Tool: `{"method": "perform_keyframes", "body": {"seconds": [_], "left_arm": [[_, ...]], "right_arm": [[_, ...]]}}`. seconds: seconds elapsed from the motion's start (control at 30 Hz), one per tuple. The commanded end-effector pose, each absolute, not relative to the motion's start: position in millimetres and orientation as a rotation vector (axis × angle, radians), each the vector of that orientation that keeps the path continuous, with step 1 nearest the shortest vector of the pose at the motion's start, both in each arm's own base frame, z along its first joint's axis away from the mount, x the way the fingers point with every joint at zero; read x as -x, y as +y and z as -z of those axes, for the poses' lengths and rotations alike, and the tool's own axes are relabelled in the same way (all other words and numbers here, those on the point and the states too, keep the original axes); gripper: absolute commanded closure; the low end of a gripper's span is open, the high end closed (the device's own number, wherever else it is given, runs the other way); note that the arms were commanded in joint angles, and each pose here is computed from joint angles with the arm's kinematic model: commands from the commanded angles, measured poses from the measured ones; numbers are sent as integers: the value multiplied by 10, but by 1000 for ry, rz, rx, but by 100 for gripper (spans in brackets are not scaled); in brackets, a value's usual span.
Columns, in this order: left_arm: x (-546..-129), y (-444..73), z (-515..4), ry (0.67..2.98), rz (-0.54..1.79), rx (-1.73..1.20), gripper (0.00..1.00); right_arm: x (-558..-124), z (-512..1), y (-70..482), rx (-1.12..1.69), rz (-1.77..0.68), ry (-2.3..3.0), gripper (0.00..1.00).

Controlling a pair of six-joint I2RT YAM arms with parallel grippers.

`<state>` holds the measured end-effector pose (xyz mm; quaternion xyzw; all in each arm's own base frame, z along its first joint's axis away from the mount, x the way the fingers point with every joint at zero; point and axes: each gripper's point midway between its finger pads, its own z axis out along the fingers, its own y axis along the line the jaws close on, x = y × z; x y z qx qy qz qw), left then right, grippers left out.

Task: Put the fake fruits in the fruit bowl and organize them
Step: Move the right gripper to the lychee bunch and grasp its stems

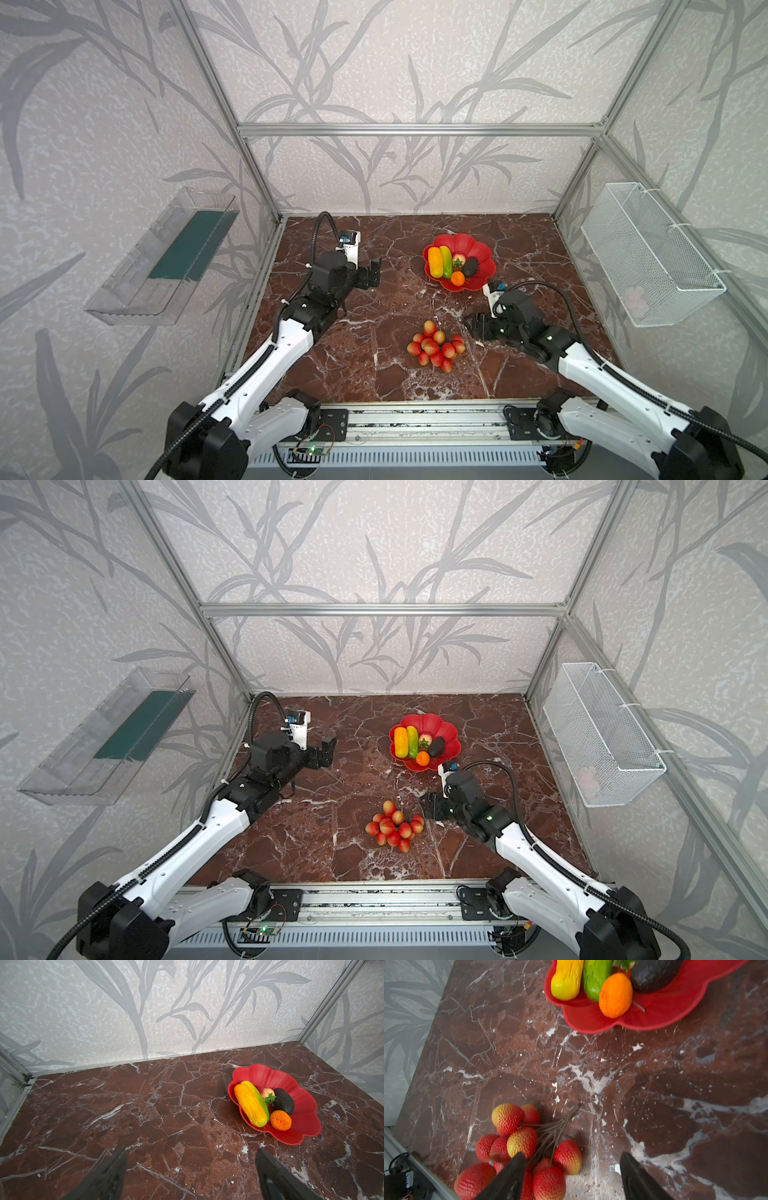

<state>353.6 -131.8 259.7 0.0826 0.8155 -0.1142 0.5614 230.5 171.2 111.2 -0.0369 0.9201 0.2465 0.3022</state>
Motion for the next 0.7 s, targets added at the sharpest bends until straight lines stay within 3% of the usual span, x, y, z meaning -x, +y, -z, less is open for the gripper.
{"method": "perform_keyframes", "body": {"seconds": [0.0,0.4,0.67], "left_arm": [[-3574,-1332,-2694,1894,289,-183,4],[-3575,-1341,-2686,1897,296,-182,4],[-3562,-1333,-2711,1890,294,-183,4]], "right_arm": [[-2137,-956,1786,18,-726,2507,27],[-1994,-685,2175,0,-838,2557,31],[-1993,-633,2200,-16,-843,2567,43]]}}
